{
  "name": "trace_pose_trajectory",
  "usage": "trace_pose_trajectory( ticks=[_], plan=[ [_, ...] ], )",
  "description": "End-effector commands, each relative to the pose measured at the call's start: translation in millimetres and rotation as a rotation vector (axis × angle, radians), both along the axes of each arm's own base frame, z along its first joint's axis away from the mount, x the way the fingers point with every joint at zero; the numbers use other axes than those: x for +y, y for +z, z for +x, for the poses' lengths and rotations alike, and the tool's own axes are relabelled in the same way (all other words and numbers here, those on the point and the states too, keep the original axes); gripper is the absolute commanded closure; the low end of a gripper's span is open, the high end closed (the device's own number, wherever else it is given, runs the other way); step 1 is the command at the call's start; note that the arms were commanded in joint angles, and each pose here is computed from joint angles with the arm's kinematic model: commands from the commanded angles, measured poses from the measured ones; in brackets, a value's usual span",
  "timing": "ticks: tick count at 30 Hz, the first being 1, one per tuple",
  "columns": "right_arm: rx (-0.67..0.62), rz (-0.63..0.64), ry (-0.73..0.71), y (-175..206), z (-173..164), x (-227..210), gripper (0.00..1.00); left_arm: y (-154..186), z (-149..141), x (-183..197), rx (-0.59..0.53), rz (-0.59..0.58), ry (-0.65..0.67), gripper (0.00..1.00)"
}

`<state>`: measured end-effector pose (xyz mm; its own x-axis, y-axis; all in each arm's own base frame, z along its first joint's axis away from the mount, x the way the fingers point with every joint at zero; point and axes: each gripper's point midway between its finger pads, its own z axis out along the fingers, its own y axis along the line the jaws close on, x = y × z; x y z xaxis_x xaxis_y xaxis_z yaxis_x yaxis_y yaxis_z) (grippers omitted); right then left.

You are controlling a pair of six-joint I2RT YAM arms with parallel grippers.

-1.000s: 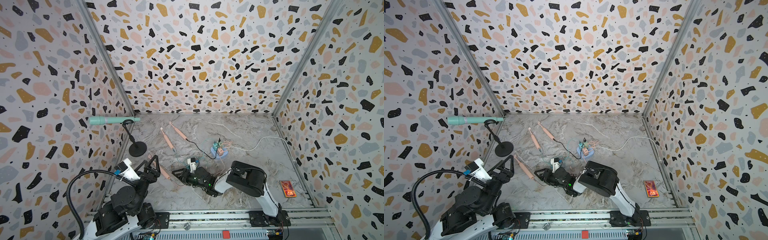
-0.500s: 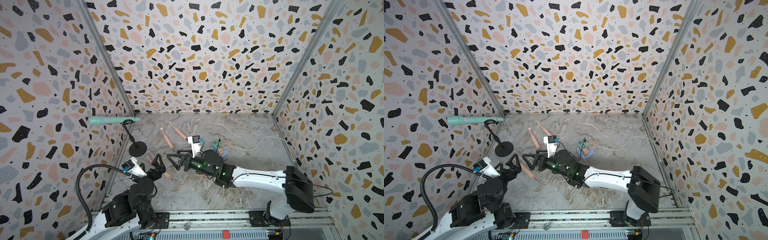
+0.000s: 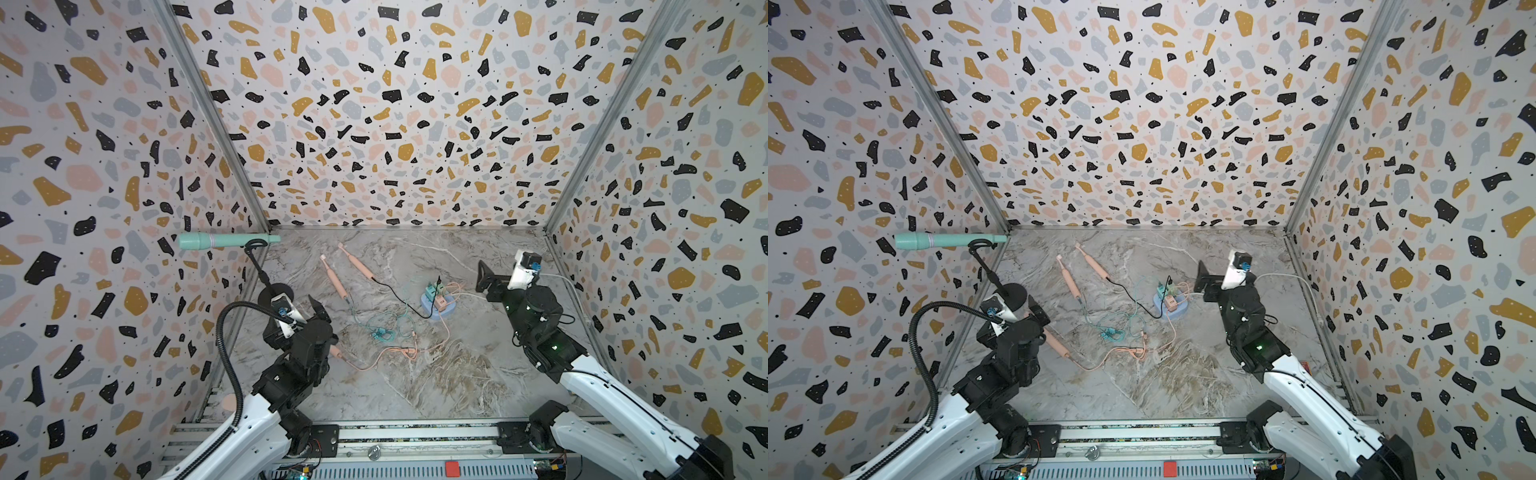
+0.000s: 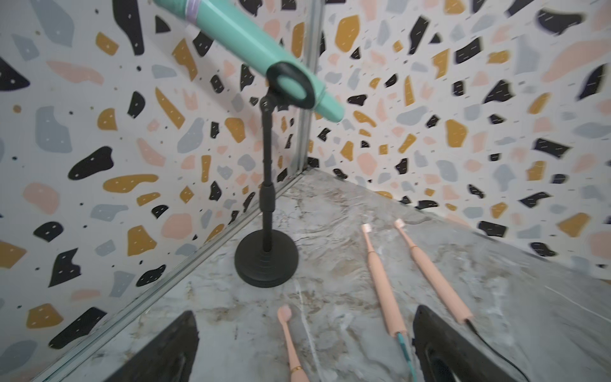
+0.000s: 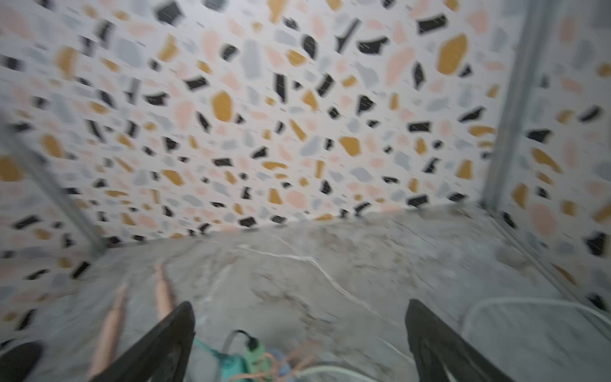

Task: Charge the electric toothbrush
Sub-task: Reset both arms

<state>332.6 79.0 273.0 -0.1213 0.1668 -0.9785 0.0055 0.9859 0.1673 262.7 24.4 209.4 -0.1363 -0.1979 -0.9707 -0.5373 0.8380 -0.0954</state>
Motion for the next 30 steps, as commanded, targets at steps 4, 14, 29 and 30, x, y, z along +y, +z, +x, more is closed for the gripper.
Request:
trace_pose_trajectory(
  ticks=[4, 14, 29, 30],
  plan=[
    [0.052, -0.157, -0.233, -68, 11, -65, 0.01, -19, 44, 6, 0.053, 0.056, -0.034, 0.00],
    [0.107, -0.266, -0.228, -134, 29, -75, 0.01, -62, 62, 26, 0.008, 0.103, -0.036, 0.01],
    [0.082, -0.277, -0.182, -145, 44, -81, 0.01, -59, 74, 21, -0.029, 0.135, -0.116, 0.01],
    [0.087, -0.262, -0.177, -146, 45, -84, 0.01, -59, 73, 22, -0.031, 0.133, -0.110, 0.01]
  ],
)
